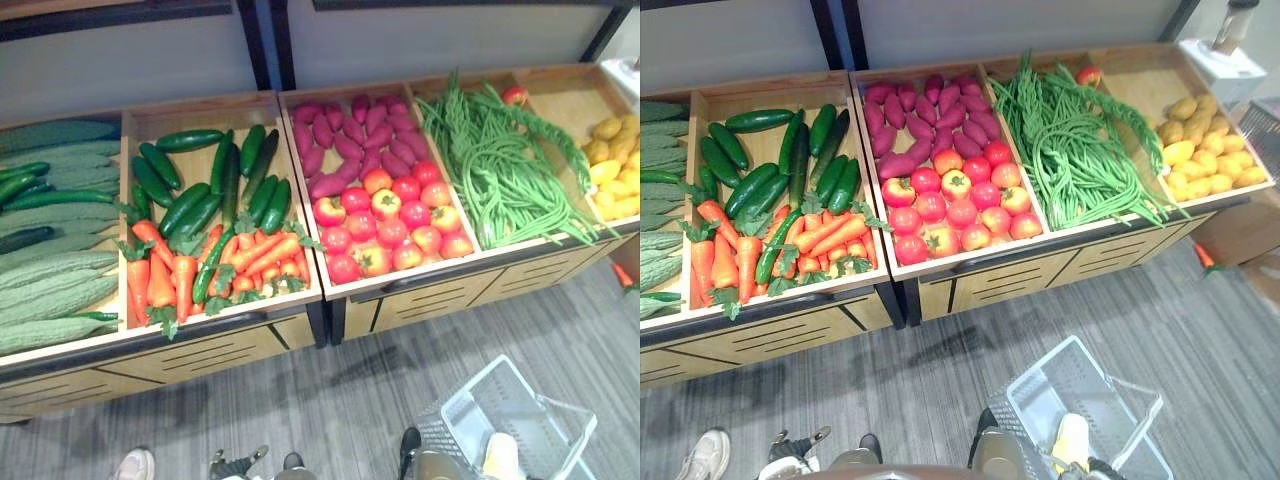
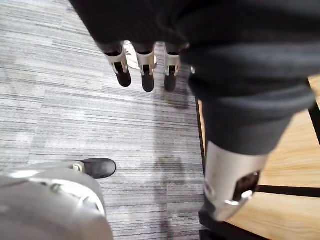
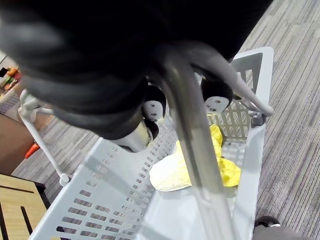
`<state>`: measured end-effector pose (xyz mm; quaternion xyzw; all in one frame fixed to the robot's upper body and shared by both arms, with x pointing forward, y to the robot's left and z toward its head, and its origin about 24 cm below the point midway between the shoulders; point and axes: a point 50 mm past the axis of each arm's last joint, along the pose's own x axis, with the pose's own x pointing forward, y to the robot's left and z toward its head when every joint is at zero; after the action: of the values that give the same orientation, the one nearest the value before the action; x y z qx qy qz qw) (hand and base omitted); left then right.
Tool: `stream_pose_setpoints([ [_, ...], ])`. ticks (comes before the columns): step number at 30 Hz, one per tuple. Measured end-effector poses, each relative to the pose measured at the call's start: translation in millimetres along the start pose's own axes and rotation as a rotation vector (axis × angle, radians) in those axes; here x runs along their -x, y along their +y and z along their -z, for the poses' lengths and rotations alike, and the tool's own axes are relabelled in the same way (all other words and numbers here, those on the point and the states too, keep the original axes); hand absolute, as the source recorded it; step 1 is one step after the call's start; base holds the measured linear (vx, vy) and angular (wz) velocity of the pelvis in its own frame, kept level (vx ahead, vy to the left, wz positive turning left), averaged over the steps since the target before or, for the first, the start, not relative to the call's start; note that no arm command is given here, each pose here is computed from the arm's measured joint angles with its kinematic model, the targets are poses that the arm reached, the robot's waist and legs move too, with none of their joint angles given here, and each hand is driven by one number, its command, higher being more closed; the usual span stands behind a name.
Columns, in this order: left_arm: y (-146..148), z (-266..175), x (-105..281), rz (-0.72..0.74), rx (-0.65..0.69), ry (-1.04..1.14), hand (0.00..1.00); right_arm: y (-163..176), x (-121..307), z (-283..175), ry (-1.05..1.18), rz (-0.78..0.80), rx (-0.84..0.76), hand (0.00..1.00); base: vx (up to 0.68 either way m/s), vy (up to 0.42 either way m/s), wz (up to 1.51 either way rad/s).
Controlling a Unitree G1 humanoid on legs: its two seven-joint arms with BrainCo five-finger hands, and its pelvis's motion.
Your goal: Pick vegetable in the basket
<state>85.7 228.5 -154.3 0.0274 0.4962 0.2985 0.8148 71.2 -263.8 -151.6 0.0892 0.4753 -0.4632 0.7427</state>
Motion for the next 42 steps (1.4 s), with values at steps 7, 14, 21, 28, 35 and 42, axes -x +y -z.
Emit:
stream_pose_setpoints([
  [7,19,-81,11,-0.174,0.012,-0.408,0.0,-10,2,18,0.041,0.027,0.035,1.0,-0.03,-0.039,0.26],
  [14,48,-160,59,-0.405,-0.207,-0.974,0.0,-17,2,19,0.0,0.05,0.065,1.0,0.0,0.023,0.03],
  [21,54,-212,100,-0.435,-0.401,-1.343,0.0,-24,-3,2,-0.06,0.055,0.105,1.0,0.02,0.002,-0.09],
  [28,44,-262,120,-0.395,-0.576,-1.557,0.0,-38,-10,-19,-0.118,0.088,0.121,1.0,0.0,0.011,-0.09],
  [35,25,-290,116,-0.336,-0.706,-1.555,0.0,-33,-10,-35,-0.184,0.07,0.141,1.0,-0.05,0.007,-0.12],
  [42,6,-314,122,-0.33,-0.76,-1.568,0.0,-27,-8,-51,-0.246,0.038,0.13,1.0,-0.06,-0.033,-0.1],
])
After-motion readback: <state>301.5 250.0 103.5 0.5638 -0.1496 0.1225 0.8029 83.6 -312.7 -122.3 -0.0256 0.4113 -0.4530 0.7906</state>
